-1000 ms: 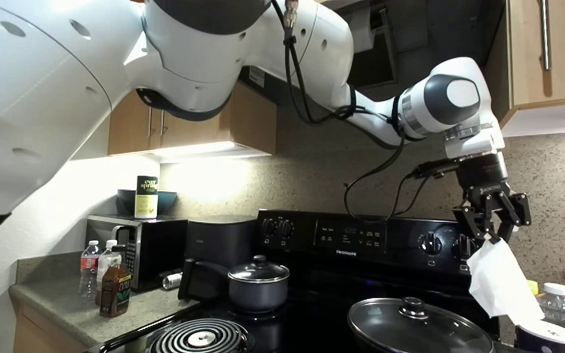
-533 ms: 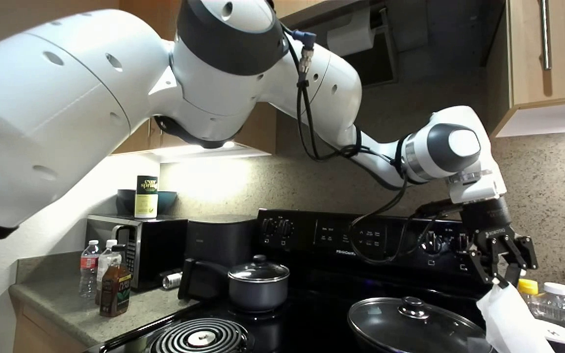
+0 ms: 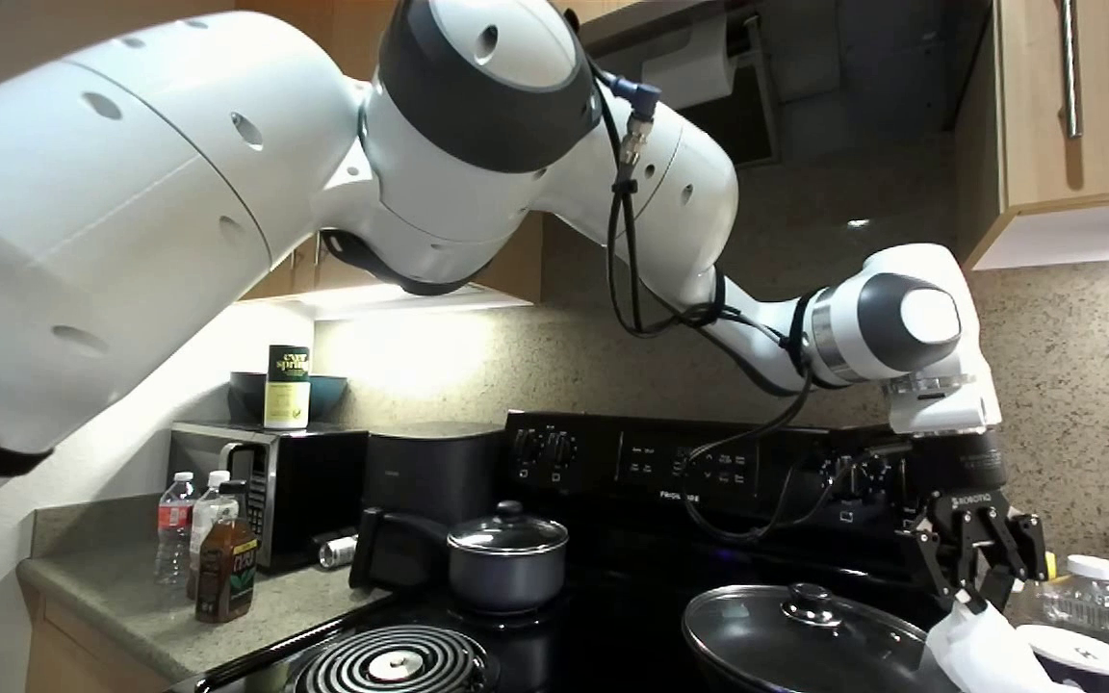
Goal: Wipe the pot with the paper towel
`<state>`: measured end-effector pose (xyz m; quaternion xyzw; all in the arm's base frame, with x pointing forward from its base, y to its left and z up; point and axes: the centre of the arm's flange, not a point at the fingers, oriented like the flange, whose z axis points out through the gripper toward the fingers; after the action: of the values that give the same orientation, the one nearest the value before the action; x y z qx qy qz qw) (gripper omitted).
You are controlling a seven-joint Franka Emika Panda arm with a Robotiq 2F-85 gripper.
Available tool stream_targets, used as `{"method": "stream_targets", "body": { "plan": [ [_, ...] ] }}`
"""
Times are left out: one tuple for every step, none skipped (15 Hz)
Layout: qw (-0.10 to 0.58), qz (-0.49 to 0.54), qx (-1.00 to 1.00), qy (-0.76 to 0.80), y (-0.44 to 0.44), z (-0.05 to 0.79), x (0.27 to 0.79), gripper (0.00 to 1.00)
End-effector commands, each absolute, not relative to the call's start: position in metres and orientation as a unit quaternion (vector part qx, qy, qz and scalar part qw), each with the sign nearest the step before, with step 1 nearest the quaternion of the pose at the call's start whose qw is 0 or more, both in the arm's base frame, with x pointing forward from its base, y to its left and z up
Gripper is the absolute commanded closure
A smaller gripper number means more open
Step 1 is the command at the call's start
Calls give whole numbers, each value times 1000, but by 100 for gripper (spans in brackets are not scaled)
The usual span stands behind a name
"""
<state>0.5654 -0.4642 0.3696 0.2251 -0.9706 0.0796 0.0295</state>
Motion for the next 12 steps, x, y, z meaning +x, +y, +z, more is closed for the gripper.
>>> {"method": "stream_targets", "body": {
  "plan": [
    [33, 58, 239, -969, -465, 366, 572, 98],
    [32, 57, 242, -968, -465, 363, 574, 98],
    [32, 57, 244, -968, -464, 362, 577, 98],
    [36, 65, 244, -967, -465, 356, 580, 98],
    [41, 72, 245, -966, -467, 352, 583, 98],
    [49, 79, 246, -965, -468, 348, 585, 98],
    [55, 81, 248, -964, -470, 344, 588, 98],
    [63, 84, 250, -962, -471, 339, 589, 98],
    [68, 86, 254, -961, -471, 335, 591, 98],
    [73, 86, 257, -960, -472, 330, 592, 98],
    [77, 88, 258, -959, -472, 327, 593, 98],
    [80, 88, 259, -958, -473, 322, 594, 98]
  ]
}}
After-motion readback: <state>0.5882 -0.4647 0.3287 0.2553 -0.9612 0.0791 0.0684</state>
